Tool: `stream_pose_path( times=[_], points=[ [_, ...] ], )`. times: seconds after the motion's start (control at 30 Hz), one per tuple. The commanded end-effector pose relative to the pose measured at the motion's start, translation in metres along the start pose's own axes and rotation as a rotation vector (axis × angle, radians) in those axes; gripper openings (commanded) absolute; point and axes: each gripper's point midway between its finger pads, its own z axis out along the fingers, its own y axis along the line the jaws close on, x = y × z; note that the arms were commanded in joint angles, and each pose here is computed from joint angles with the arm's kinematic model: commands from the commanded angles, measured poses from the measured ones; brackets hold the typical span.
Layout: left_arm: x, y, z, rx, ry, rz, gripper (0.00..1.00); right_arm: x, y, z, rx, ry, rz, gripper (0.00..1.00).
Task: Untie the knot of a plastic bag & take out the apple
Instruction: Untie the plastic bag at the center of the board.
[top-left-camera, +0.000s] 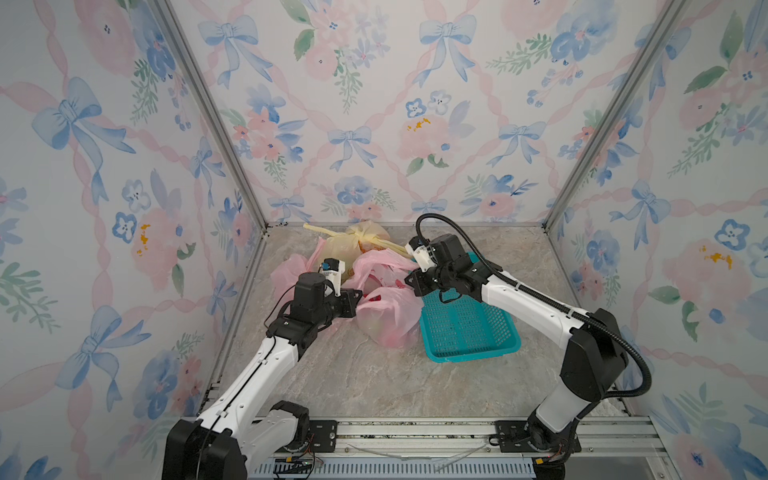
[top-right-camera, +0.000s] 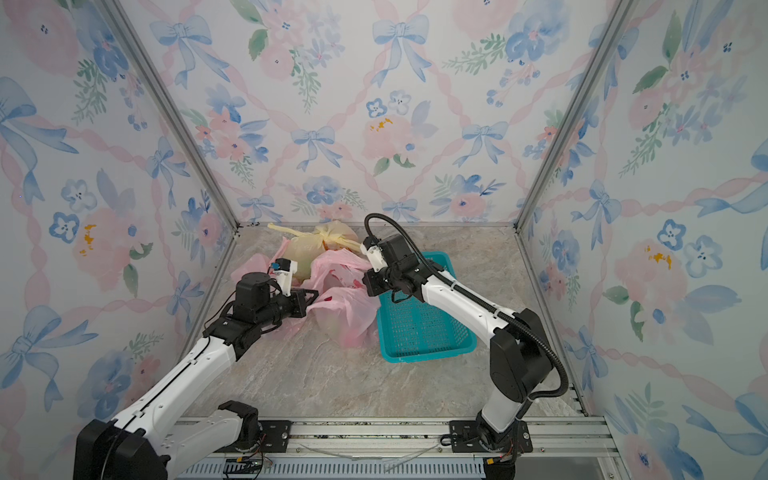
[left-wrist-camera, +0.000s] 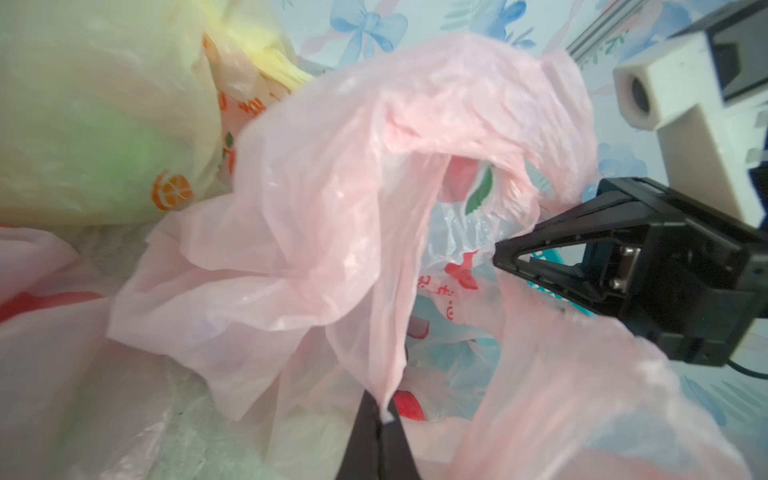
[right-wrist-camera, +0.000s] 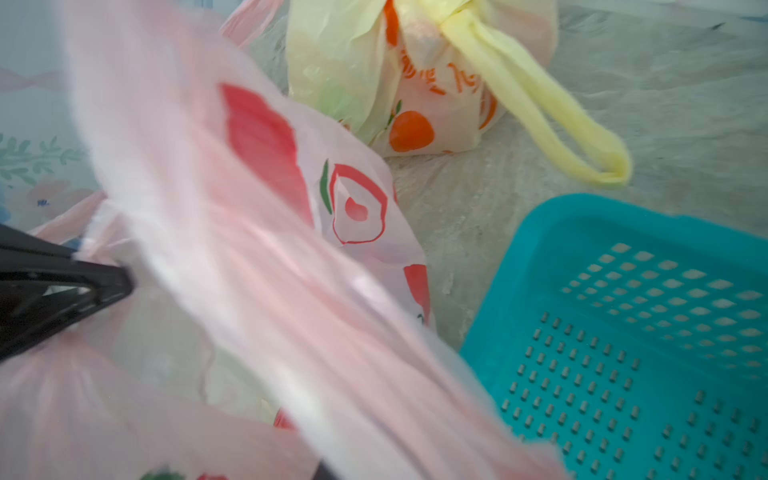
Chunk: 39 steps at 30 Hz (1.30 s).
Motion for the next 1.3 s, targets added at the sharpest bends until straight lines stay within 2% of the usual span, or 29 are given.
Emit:
stream_pose_path(
  times=[0.0,0.2,0.4,0.67,0.8,0.83,0.9,0.93,1.03,1.17,1.27],
  points=[
    [0.015,0.018,-0.02,-0.095,0.014,-0.004,0.0,-0.029,-0.017,-0.026,0.006,-0.123,0.036,0.0],
    [0.049,0.035,-0.023,-0.13,0.049,-0.081,0.0,-0.062,-0.048,-0.03,-0.115,-0.252,0.167,0.0],
    [0.074,0.049,-0.024,-0.163,0.073,-0.125,0.0,-0.077,-0.081,-0.007,-0.243,-0.287,0.291,0.0],
    [0.093,0.06,-0.018,-0.194,0.125,-0.153,0.0,-0.075,-0.098,0.044,-0.312,-0.198,0.354,0.0],
    [0.1,0.062,-0.014,-0.2,0.155,-0.16,0.0,-0.069,-0.095,0.042,-0.287,-0.146,0.314,0.0],
    [0.1,0.061,-0.013,-0.195,0.157,-0.159,0.0,-0.07,-0.091,0.034,-0.282,-0.146,0.297,0.04],
    [0.095,0.057,-0.014,-0.186,0.145,-0.152,0.0,-0.072,-0.083,0.016,-0.253,-0.159,0.252,0.31],
    [0.091,0.054,-0.015,-0.179,0.135,-0.146,0.0,-0.073,-0.078,0.006,-0.231,-0.166,0.224,0.38],
    [0.079,0.046,-0.018,-0.157,0.107,-0.133,0.0,-0.072,-0.057,-0.02,-0.153,-0.17,0.127,0.49],
    [0.069,0.037,-0.019,-0.129,0.091,-0.124,0.0,-0.061,-0.013,-0.034,-0.026,-0.116,-0.048,0.53],
    [0.065,0.032,-0.019,-0.119,0.088,-0.12,0.07,-0.054,0.006,-0.036,0.111,-0.074,-0.141,0.57]
  ],
)
